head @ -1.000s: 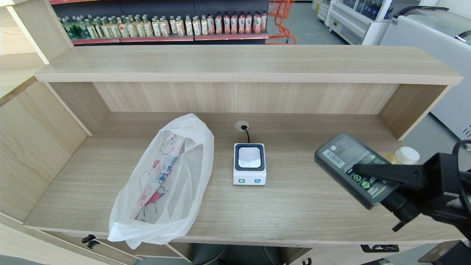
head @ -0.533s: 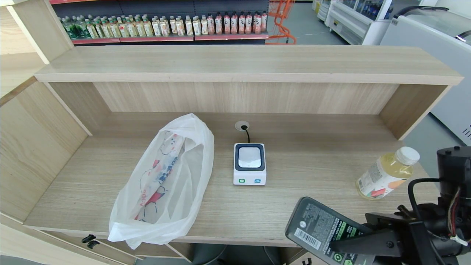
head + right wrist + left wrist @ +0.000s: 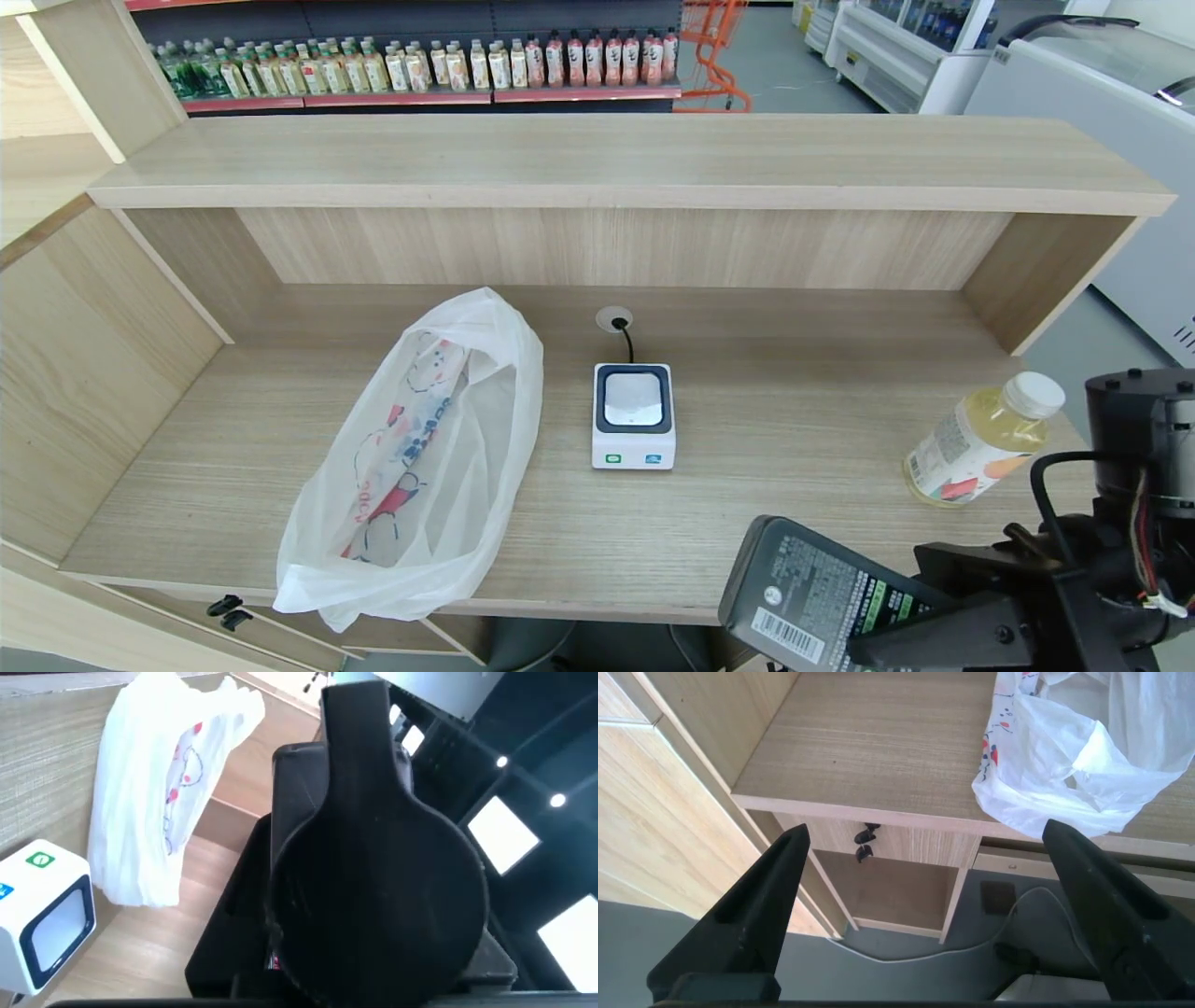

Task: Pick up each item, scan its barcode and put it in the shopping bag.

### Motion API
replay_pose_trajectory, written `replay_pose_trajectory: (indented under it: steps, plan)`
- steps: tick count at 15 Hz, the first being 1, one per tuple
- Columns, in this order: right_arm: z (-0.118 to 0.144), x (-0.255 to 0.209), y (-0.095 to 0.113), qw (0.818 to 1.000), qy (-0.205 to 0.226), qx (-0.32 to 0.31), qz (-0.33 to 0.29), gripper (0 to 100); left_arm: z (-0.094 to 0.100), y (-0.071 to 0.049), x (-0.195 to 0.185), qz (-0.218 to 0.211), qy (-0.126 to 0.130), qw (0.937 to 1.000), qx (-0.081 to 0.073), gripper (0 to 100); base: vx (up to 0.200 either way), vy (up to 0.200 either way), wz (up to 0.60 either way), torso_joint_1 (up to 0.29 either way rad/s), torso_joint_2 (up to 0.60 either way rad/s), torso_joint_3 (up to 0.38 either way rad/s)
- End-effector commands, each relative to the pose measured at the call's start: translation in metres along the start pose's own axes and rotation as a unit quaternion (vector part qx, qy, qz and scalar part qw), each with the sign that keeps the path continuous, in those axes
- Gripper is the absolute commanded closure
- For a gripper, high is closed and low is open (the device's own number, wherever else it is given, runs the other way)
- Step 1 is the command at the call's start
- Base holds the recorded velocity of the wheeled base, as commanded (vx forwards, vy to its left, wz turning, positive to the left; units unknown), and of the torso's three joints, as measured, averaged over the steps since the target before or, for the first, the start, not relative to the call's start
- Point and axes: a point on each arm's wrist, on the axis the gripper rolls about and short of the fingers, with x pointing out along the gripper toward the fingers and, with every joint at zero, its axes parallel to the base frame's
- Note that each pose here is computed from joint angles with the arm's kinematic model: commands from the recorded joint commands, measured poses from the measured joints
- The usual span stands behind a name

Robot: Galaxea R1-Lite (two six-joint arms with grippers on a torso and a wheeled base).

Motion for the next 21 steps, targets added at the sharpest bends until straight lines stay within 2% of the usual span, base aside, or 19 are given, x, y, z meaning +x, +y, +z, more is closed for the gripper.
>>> replay_pose_trajectory:
  steps: [1, 13, 14, 15, 16, 17, 18, 19, 20, 21]
  plan:
    - [0.000, -0.003, 0.001, 1.000, 0.005, -0.008, 0.005, 100, 0.000, 0.000, 0.000, 0.000, 0.000, 1.0000, 0.000, 0, 0.000, 0.000, 0.00, 0.000, 0.00, 0.000]
    - [0.001, -0.007, -0.002, 1.000, 0.013, -0.010, 0.009, 100, 0.000, 0.000, 0.000, 0.000, 0.000, 1.0000, 0.000, 0, 0.000, 0.000, 0.00, 0.000, 0.00, 0.000]
    - [-0.001, -0.008, -0.005, 1.000, 0.015, -0.002, 0.008, 100, 0.000, 0.000, 0.000, 0.000, 0.000, 1.0000, 0.000, 0, 0.000, 0.000, 0.00, 0.000, 0.00, 0.000]
    - [-0.004, -0.012, -0.011, 0.999, 0.024, 0.039, 0.009, 100, 0.000, 0.000, 0.000, 0.000, 0.000, 1.0000, 0.000, 0, 0.000, 0.000, 0.00, 0.000, 0.00, 0.000]
    - [-0.012, -0.020, -0.014, 0.990, 0.046, 0.131, 0.016, 100, 0.000, 0.000, 0.000, 0.000, 0.000, 1.0000, 0.000, 0, 0.000, 0.000, 0.00, 0.000, 0.00, 0.000]
    - [-0.019, -0.035, -0.019, 0.968, 0.087, 0.234, 0.026, 100, 0.000, 0.000, 0.000, 0.000, 0.000, 1.0000, 0.000, 0, 0.000, 0.000, 0.00, 0.000, 0.00, 0.000]
    - [-0.018, -0.051, -0.028, 0.937, 0.151, 0.310, 0.051, 100, 0.000, 0.000, 0.000, 0.000, 0.000, 1.0000, 0.000, 0, 0.000, 0.000, 0.00, 0.000, 0.00, 0.000]
    - [-0.014, -0.065, -0.035, 0.892, 0.217, 0.390, 0.067, 100, 0.000, 0.000, 0.000, 0.000, 0.000, 1.0000, 0.000, 0, 0.000, 0.000, 0.00, 0.000, 0.00, 0.000]
    - [-0.005, -0.068, -0.039, 0.867, 0.204, 0.453, 0.037, 100, 0.000, 0.000, 0.000, 0.000, 0.000, 1.0000, 0.000, 0, 0.000, 0.000, 0.00, 0.000, 0.00, 0.000]
    - [0.003, -0.079, -0.038, 0.850, 0.183, 0.494, 0.006, 100, 0.000, 0.000, 0.000, 0.000, 0.000, 1.0000, 0.000, 0, 0.000, 0.000, 0.00, 0.000, 0.00, 0.000]
